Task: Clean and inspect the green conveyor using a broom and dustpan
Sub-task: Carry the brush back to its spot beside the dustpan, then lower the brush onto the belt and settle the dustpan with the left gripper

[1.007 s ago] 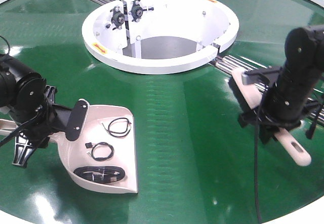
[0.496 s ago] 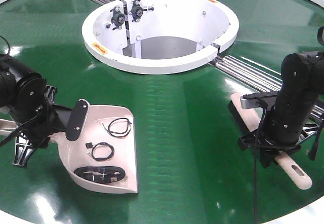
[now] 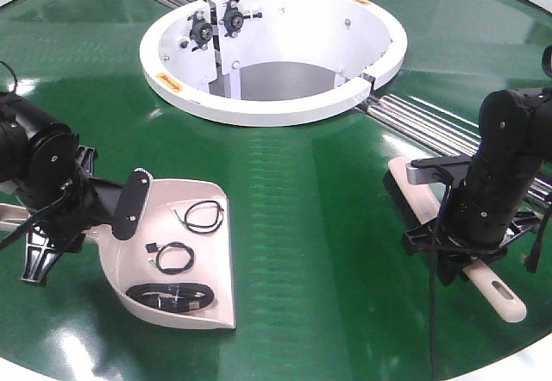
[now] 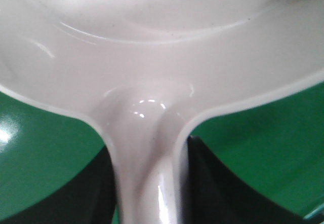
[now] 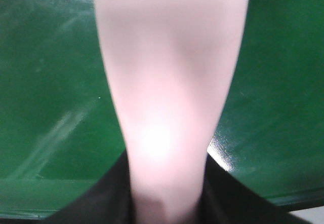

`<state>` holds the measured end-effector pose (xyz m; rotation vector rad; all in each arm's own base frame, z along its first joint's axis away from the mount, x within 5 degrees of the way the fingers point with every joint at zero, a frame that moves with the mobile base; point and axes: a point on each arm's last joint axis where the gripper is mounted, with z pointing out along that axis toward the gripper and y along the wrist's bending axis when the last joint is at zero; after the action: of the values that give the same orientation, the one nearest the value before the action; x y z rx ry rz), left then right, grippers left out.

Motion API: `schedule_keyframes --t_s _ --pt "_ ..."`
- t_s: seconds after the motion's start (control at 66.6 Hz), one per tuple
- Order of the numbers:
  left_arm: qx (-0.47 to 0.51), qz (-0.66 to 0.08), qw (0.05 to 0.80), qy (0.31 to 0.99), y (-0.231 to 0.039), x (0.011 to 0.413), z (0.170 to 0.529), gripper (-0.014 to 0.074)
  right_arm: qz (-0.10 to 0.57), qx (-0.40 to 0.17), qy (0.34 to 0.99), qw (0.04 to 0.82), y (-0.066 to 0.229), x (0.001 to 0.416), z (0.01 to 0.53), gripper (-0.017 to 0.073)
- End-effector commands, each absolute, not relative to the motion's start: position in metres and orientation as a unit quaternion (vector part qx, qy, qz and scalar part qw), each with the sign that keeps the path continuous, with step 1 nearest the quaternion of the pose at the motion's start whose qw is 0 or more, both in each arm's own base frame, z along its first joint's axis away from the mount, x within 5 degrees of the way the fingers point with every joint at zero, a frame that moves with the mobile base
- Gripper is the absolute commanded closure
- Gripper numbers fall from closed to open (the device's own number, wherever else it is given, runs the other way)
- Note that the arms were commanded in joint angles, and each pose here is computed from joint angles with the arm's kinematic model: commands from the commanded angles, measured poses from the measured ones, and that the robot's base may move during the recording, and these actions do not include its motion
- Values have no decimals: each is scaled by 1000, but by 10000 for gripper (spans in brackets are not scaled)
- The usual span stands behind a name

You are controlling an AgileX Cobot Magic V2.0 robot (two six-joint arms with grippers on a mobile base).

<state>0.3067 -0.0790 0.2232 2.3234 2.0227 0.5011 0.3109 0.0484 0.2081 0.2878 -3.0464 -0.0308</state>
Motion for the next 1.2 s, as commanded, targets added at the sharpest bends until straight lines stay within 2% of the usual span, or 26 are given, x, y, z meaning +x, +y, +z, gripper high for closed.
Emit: schedule_keyframes --t_s 0.0,0.195,0.346,0.451,0.646,0.766,1.187 --pt "754 157 6 638 -82 301 235 599 -13 97 -995 4 48 310 229 551" --pt "753 157 9 639 -82 301 235 591 -16 97 -995 4 48 310 229 551" --pt "750 146 9 645 -83 300 234 545 -16 101 -995 5 48 310 229 551" --pt "748 137 12 649 -85 299 234 485 -16 101 -995 5 48 310 229 551" --pt "743 127 38 656 -89 301 234 305 -17 100 -995 4 48 310 229 551" --pt "741 121 41 660 -90 300 233 232 -17 100 -995 6 48 310 229 551" --pt "734 108 37 670 -91 297 233 204 -17 102 -995 4 48 310 229 551"
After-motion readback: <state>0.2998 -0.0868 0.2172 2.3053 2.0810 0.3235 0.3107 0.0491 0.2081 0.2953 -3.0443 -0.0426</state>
